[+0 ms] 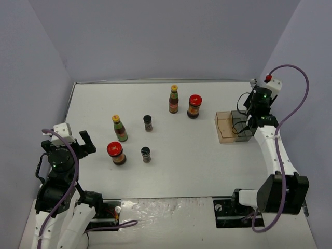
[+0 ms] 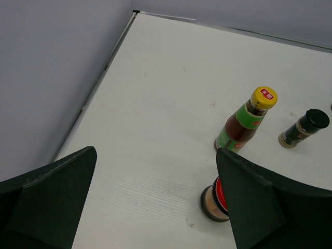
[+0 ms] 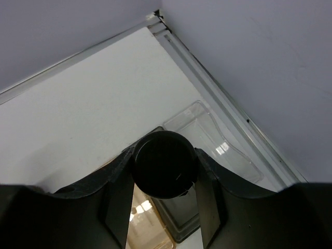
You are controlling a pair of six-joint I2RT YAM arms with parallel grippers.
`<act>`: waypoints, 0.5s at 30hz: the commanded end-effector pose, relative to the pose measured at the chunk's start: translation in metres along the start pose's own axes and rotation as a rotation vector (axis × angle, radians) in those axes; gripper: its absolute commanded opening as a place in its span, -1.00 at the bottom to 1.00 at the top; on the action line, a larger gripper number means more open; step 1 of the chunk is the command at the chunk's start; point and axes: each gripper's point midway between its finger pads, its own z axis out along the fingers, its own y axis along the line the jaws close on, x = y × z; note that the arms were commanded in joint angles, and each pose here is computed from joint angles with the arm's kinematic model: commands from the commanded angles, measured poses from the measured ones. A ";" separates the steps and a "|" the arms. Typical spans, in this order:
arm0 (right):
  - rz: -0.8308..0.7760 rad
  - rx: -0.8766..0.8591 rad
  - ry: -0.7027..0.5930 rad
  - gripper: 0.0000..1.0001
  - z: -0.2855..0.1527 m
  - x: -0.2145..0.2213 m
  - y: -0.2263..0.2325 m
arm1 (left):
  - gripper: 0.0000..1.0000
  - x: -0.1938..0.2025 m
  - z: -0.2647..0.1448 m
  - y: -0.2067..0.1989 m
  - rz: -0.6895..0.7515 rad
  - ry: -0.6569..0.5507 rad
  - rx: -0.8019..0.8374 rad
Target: Organize the condiment bottles
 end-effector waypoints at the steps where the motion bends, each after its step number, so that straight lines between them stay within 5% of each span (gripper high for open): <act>1: 0.094 0.079 -0.004 -1.00 0.038 -0.012 -0.017 | 0.94 -0.016 0.000 -0.001 -0.026 -0.063 -0.002; 15: 0.046 0.269 0.034 -1.00 0.104 0.010 -0.048 | 0.94 -0.015 -0.002 -0.006 -0.019 -0.072 0.025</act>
